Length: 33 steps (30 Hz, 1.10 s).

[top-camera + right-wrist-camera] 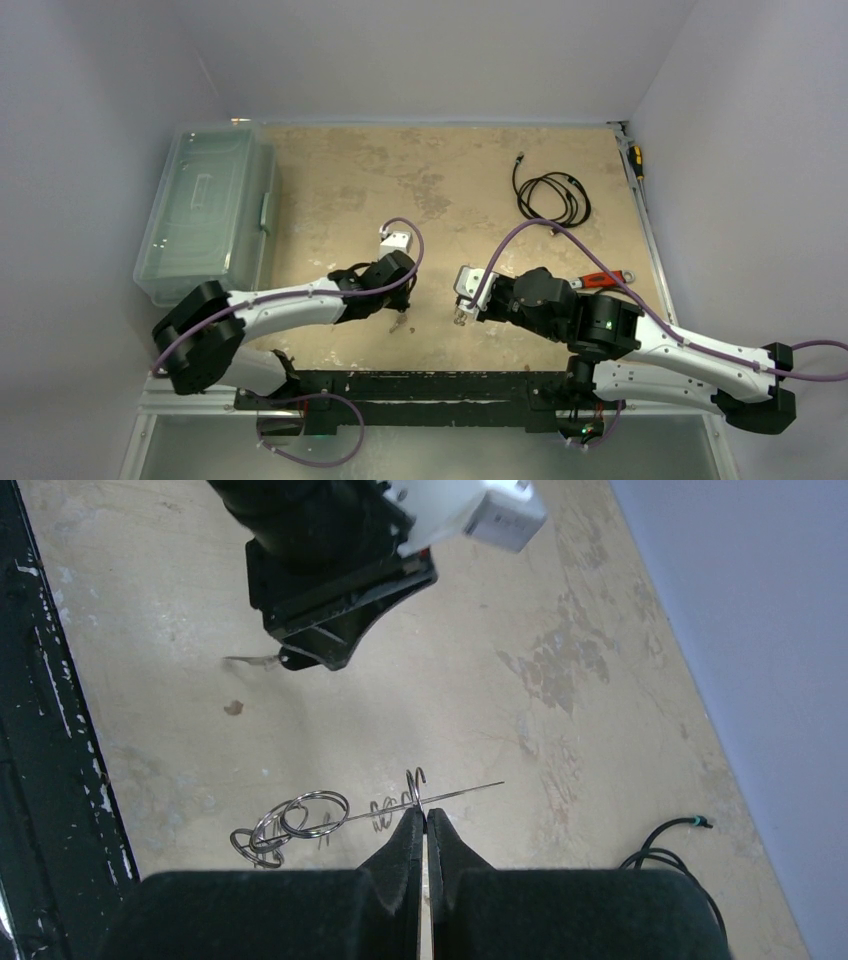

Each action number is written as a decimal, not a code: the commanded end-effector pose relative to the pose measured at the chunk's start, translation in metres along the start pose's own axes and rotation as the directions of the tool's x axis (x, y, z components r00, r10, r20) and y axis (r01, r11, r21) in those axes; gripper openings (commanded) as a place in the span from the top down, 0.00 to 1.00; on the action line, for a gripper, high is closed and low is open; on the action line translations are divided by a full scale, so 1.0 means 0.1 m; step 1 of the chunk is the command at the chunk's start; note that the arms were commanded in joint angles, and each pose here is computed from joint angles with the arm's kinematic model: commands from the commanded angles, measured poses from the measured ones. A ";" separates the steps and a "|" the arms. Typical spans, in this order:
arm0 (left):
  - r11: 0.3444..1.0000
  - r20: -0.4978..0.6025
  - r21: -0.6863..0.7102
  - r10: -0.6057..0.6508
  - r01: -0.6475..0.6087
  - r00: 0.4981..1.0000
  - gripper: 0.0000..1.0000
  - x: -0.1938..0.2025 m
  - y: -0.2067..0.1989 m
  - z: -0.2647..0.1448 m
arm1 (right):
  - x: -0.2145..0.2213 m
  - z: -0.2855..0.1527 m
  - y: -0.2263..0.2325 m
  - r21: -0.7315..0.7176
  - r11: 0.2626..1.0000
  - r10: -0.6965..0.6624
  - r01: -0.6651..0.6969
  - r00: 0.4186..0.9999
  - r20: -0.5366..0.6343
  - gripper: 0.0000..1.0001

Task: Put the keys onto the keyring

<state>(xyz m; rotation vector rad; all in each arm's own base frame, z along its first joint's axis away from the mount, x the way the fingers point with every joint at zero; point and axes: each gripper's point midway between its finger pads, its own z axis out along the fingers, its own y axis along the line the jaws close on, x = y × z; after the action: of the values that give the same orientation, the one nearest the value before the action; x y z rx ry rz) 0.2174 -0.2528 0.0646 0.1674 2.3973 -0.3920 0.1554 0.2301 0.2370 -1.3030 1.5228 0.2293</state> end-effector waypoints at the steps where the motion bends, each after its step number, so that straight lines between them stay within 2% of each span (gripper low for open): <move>1: 0.969 0.139 0.248 -0.030 -0.006 0.990 0.92 -0.43 -0.45 -0.41 | -0.13 -0.02 -0.10 0.049 0.998 0.032 -0.034 0.998 0.055 1.00; 5: 0.958 0.197 0.288 -0.050 -0.010 0.979 0.92 -0.55 -0.43 -0.61 | -0.12 -0.02 -0.10 0.051 0.998 0.032 -0.034 0.998 0.053 1.00; 8: 0.961 0.223 0.276 -0.054 -0.010 0.973 0.93 -0.47 -0.32 -0.58 | -0.12 -0.02 -0.11 0.055 0.998 0.031 -0.034 0.998 0.052 1.00; 17: 0.989 0.088 0.146 -0.016 0.003 0.996 0.93 0.08 -0.02 -0.13 | -0.11 -0.01 -0.10 0.050 0.998 0.031 -0.034 0.998 0.046 1.00; 26: 0.994 0.043 0.105 0.005 -0.009 0.999 0.91 0.26 0.09 -0.03 | -0.11 0.00 -0.09 0.047 0.998 0.031 -0.033 0.999 0.044 1.00; 31: 0.996 0.041 0.082 0.020 -0.023 0.999 0.83 0.28 0.13 0.01 | -0.11 0.01 -0.08 0.046 0.998 0.031 -0.033 0.999 0.042 1.00; 32: 0.997 0.045 0.071 0.018 -0.021 0.999 0.78 0.27 0.15 0.02 | -0.10 0.02 -0.08 0.045 0.999 0.030 -0.032 0.999 0.039 1.00; 33: 0.998 0.049 0.063 0.017 -0.020 0.999 0.68 0.26 0.15 0.03 | -0.10 0.02 -0.08 0.044 0.999 0.030 -0.031 0.999 0.038 1.00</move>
<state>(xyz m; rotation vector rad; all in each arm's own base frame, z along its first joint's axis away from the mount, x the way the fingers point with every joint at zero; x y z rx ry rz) 0.1940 -0.2365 0.0392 0.2342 2.3735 -0.4721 0.1577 0.2281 0.2374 -1.2915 1.5283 0.2130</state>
